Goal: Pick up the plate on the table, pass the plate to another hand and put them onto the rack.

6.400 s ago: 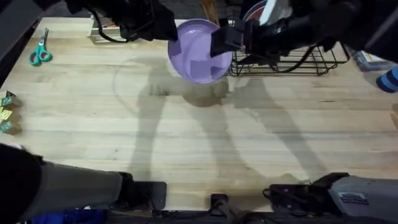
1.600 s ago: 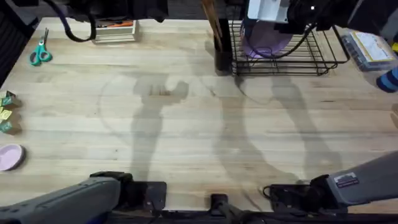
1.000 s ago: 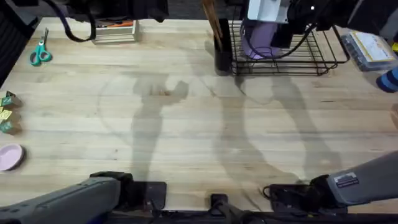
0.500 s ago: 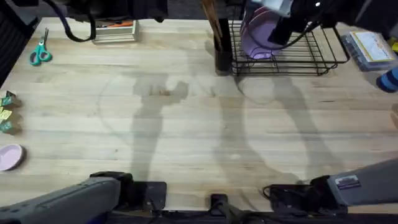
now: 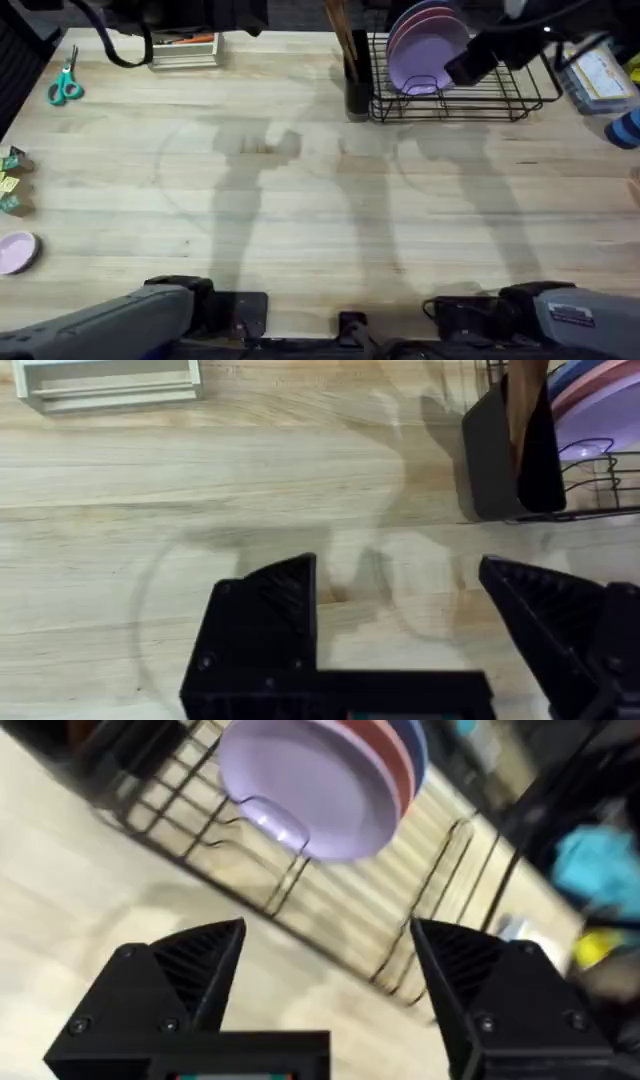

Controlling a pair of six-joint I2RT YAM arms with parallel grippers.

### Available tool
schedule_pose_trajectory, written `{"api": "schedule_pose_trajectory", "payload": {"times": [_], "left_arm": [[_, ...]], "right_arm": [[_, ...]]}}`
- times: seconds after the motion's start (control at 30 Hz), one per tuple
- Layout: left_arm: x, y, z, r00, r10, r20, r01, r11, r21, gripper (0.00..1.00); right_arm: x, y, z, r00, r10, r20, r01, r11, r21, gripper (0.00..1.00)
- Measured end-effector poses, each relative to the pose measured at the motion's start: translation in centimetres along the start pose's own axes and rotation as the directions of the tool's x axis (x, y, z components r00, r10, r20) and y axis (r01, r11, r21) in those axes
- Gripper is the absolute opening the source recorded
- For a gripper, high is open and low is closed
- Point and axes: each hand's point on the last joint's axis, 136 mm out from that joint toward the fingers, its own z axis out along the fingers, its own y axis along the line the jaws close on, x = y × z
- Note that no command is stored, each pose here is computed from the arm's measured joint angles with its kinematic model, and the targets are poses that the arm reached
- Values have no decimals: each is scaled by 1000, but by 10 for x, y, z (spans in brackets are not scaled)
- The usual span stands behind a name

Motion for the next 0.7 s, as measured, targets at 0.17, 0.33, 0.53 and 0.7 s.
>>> {"api": "schedule_pose_trajectory", "payload": {"times": [0.17,0.33,0.53,0.7], "left_arm": [[0,0,0,1000,0,1,0,1000,0,993],[0,0,0,1000,0,0,0,1000,0,993],[3,0,0,1000,-2,-11,2,1000,-1,993],[6,1,0,1000,-4,-23,4,1000,-2,993]], "right_arm": [[16,8,-32,975,220,-33,-221,975,-13,992],[29,15,-63,915,402,-48,-402,915,-9,992],[36,17,-90,838,545,-25,-545,838,-1,992],[34,15,-105,806,592,17,-592,806,-1,992]]}}
